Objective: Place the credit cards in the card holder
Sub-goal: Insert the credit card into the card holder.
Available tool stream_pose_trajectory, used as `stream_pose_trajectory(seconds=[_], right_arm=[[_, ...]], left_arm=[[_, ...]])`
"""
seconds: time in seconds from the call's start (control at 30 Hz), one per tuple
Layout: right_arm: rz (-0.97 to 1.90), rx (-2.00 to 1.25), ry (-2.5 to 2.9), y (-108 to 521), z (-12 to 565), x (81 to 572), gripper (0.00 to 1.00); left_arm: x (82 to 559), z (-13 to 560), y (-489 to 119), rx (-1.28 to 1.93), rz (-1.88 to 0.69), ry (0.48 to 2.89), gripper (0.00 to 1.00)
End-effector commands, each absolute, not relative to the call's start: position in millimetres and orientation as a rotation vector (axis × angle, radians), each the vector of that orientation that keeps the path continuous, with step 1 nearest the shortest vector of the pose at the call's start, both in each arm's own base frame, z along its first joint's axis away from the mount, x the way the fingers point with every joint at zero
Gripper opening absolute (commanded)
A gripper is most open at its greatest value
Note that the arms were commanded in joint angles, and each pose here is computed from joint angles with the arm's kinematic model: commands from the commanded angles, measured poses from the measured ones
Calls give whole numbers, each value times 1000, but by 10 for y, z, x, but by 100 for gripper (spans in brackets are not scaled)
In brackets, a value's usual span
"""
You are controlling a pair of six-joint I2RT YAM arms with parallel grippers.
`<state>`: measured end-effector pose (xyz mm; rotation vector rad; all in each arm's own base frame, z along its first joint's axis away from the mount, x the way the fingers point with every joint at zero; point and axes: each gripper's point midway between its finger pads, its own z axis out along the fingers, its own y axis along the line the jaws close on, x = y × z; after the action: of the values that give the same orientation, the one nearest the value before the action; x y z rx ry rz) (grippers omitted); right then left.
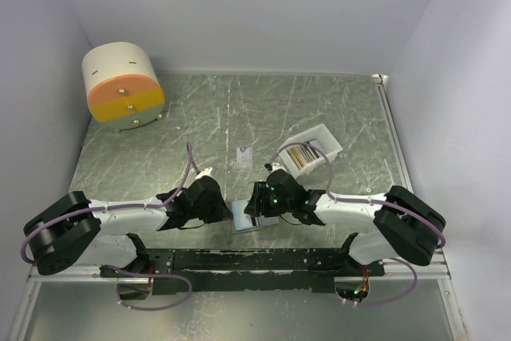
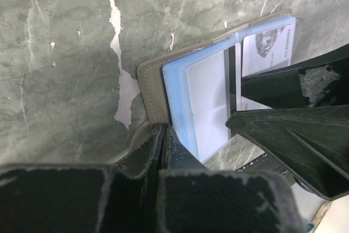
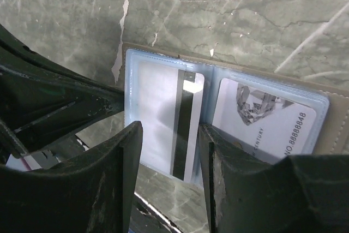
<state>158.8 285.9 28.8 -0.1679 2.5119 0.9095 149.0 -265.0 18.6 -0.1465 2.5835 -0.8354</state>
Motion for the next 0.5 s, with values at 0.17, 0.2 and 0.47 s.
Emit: stream_pose_trajectory(seconds=[0.17, 0.2, 0.47], right_arm=[[956, -170, 2497, 3011, 295, 1540, 46], [962, -172, 2492, 3021, 310, 1540, 45], [801, -304, 2495, 2846, 435, 1599, 44]], left_arm=[[1413, 82, -2603, -132, -817, 2618, 7], [1420, 86, -2604, -131, -814, 2617, 7], [1572, 236, -2423, -172, -747, 2584, 7]])
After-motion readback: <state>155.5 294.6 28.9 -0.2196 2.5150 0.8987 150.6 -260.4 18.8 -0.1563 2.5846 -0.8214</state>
